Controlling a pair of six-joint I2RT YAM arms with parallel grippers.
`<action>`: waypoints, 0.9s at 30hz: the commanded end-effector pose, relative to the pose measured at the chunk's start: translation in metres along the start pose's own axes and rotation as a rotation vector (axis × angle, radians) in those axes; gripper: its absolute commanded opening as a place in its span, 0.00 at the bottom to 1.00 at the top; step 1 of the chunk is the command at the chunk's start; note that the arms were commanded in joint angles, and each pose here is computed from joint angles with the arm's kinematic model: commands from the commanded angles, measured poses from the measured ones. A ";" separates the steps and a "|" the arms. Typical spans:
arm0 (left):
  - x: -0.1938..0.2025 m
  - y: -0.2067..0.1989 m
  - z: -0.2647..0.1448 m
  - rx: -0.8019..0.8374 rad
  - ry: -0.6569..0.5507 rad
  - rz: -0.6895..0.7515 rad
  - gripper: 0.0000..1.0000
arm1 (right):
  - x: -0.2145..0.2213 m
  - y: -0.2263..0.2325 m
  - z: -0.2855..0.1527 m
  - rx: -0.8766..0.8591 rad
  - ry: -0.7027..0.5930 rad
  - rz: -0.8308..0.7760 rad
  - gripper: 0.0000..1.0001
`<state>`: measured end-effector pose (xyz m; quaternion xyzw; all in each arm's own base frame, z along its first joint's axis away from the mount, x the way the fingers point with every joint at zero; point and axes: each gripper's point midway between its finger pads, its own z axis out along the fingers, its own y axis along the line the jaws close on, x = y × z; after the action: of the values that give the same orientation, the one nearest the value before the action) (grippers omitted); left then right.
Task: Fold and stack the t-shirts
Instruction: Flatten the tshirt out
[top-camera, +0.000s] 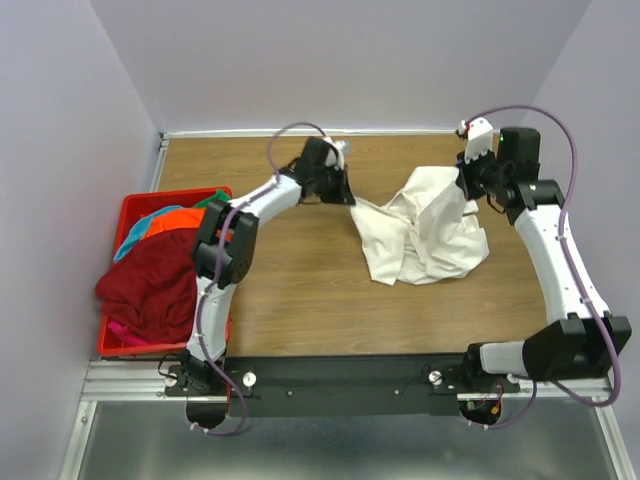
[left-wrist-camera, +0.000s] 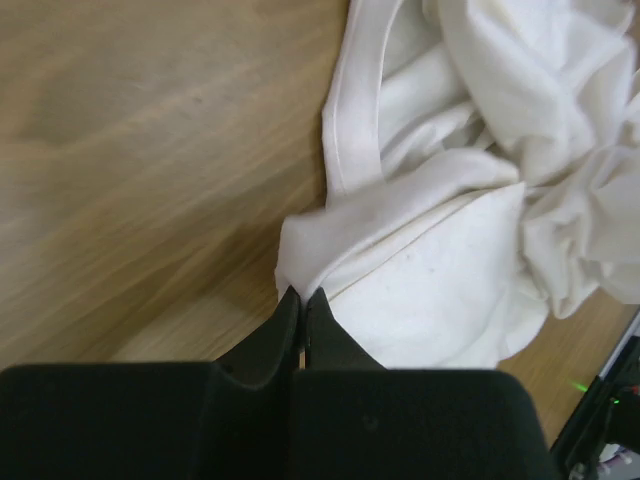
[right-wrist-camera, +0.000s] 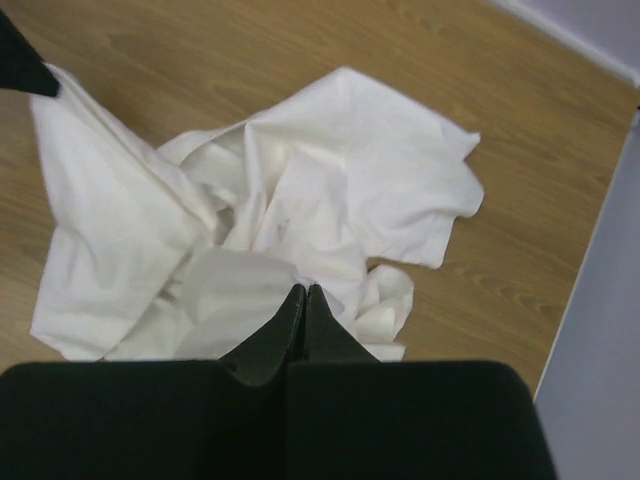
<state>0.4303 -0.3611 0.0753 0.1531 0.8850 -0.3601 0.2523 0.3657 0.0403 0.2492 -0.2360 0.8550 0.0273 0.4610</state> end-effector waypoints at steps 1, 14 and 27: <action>-0.139 -0.021 -0.126 0.020 -0.360 0.051 0.00 | -0.058 -0.032 0.003 0.077 -0.102 -0.033 0.00; -0.222 -0.168 -0.444 0.054 -0.923 0.378 0.00 | -0.224 -0.117 -0.179 0.453 -0.576 -0.069 0.01; 0.018 -0.054 -0.367 -0.148 -0.629 -0.004 0.01 | 0.045 -0.071 -0.144 0.559 -0.005 -0.146 0.01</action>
<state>0.2786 -0.1425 0.4359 0.0801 0.6928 -0.3376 0.6322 0.2907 -0.0520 0.3896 -0.1491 0.7500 -0.1852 0.6173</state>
